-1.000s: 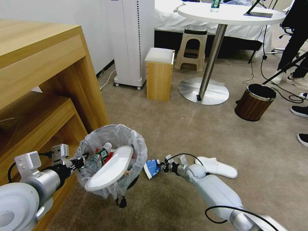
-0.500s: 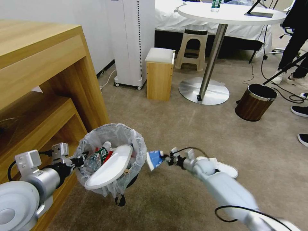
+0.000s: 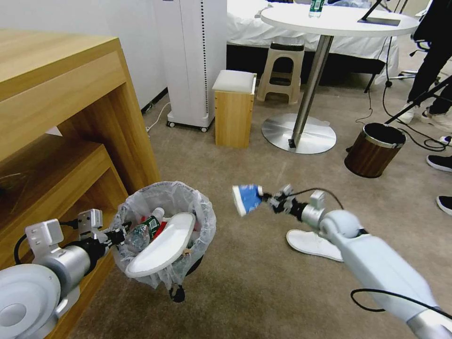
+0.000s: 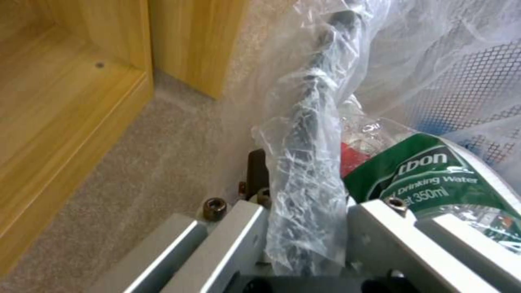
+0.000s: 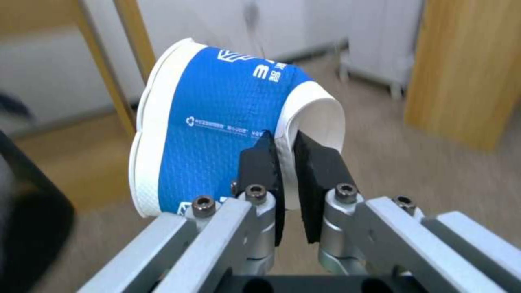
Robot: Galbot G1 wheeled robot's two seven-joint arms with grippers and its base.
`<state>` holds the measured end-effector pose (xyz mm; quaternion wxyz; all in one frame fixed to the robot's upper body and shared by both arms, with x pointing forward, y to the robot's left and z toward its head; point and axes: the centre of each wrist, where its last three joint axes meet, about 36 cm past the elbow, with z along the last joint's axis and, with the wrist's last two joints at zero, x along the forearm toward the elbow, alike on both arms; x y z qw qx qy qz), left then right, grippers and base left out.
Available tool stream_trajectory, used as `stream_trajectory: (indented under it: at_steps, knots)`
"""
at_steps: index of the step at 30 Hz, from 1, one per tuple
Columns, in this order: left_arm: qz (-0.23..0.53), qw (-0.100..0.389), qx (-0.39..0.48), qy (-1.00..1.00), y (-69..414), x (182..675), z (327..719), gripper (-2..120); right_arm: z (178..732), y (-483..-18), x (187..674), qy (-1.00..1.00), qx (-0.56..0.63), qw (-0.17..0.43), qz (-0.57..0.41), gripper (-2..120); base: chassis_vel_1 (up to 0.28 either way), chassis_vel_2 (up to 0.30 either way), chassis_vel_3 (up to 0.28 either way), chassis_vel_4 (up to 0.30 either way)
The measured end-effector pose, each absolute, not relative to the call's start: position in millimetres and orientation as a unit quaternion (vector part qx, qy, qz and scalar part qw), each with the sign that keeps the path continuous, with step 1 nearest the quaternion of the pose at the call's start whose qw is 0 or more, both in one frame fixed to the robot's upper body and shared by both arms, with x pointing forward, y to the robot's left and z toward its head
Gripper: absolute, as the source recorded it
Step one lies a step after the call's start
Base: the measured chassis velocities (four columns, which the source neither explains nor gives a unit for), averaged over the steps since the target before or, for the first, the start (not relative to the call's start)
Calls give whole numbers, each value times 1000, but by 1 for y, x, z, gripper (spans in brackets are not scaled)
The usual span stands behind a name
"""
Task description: Pick up the trash bin and place the garbage on the floor into it.
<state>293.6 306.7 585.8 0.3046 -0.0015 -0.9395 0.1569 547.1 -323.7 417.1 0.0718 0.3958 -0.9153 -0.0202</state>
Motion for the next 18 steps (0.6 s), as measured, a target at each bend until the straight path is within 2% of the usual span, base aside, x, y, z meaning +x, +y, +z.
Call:
stream_trajectory:
  at_steps: [1,3,4,6,8,18]
  knots:
    - [157,305,-2,-939,307,294,586,0,417,-324,547,-915,396,72,-20,6,0,0,0,0]
    - [157,305,-2,-939,306,294,586,0,430,-321,546,-913,404,45,-33,6,0,0,0,0]
    - [157,306,-3,-939,305,293,586,0,443,-315,546,-908,416,12,-49,6,0,0,0,0]
    - [157,307,-4,-939,304,293,585,0,447,-313,545,-905,422,-1,-55,6,0,0,0,0]
    - [158,310,-9,-937,302,291,585,0,465,-294,542,-882,459,-59,-86,6,0,0,0,0]
    - [163,318,-22,-934,297,291,581,0,480,-240,527,-816,545,-124,-148,5,0,0,0,0]
